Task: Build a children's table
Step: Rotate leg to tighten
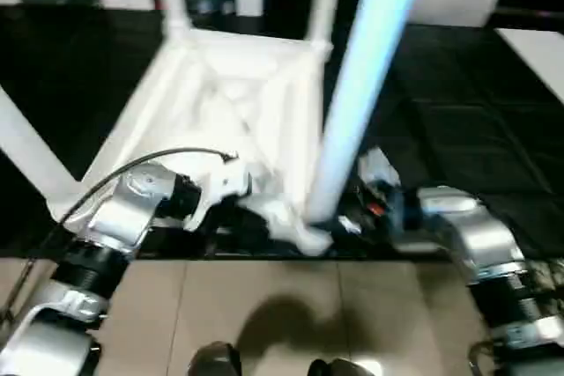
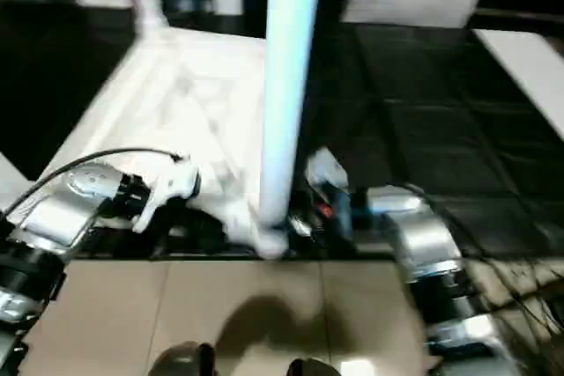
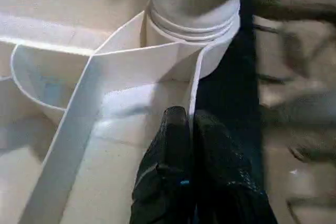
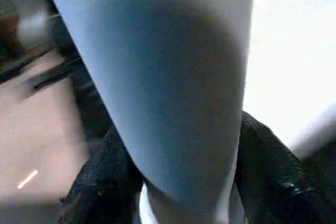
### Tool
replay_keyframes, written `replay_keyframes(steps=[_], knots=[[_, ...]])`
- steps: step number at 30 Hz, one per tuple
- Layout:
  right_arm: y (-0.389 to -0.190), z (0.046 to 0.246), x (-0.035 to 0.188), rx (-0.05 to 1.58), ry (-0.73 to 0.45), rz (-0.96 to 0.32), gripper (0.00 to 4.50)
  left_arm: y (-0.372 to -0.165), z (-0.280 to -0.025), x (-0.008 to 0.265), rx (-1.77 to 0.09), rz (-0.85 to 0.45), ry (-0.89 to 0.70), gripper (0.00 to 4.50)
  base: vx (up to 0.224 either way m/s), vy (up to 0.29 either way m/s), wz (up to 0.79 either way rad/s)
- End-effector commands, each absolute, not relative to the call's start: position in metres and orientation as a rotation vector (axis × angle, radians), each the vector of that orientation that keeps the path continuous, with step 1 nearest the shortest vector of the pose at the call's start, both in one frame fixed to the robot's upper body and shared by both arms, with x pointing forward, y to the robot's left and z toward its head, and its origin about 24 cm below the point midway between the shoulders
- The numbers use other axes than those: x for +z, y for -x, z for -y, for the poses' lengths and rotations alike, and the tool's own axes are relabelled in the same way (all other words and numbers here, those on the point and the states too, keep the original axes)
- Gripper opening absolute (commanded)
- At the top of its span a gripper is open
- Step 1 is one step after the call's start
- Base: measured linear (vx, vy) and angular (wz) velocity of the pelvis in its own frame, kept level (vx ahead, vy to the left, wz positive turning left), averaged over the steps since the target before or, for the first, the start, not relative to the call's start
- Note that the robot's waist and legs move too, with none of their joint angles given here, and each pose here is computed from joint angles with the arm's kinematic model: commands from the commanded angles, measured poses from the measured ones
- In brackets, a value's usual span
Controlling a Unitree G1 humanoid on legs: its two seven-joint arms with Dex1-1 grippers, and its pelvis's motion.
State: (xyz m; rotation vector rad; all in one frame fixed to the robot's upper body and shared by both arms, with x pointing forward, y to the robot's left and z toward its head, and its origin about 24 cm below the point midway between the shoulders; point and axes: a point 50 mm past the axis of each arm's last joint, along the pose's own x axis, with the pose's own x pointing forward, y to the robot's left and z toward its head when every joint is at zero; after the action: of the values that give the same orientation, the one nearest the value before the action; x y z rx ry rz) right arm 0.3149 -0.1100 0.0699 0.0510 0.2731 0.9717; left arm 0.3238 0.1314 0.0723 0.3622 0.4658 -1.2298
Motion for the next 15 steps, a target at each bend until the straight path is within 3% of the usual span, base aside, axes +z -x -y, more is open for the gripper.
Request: replay_keyframes(steps=[1, 4, 6, 9, 11, 14, 15], knots=[[-0.307, 0.053, 0.065, 1.065, -0.158, -0.336, 2.05, -0.329, -0.085, 0.086, -1.253, -0.342, -0.312, 0.00, -0.045, 0.022, -0.21], [-0.315, 0.039, 0.066, 0.921, -0.170, -0.337, 2.05, -0.338, -0.077, 0.087, -1.156, -0.353, -0.301, 0.00, -0.012, 0.008, -0.07], [-0.327, 0.029, 0.064, 0.704, -0.210, -0.356, 2.05, -0.352, -0.070, 0.089, -0.975, -0.353, -0.292, 0.00, 0.000, 0.000, 0.00], [-0.328, 0.024, 0.064, 0.670, -0.231, -0.358, 2.05, -0.357, -0.066, 0.092, -0.918, -0.342, -0.279, 0.00, 0.000, 0.000, 0.00], [-0.328, 0.023, 0.065, 0.665, -0.214, -0.335, 2.61, -0.359, -0.063, 0.094, -0.916, -0.331, -0.289, 0.00, 0.000, 0.000, 0.00], [-0.329, 0.034, 0.064, 0.645, -0.196, -0.292, 2.81, -0.355, -0.064, 0.094, -0.969, -0.320, -0.340, 0.00, 0.000, 0.000, 0.00], [-0.329, 0.038, 0.064, 0.633, -0.201, -0.286, 3.11, -0.354, -0.065, 0.093, -0.984, -0.322, -0.351, 0.00, 0.000, 0.000, 0.00]])
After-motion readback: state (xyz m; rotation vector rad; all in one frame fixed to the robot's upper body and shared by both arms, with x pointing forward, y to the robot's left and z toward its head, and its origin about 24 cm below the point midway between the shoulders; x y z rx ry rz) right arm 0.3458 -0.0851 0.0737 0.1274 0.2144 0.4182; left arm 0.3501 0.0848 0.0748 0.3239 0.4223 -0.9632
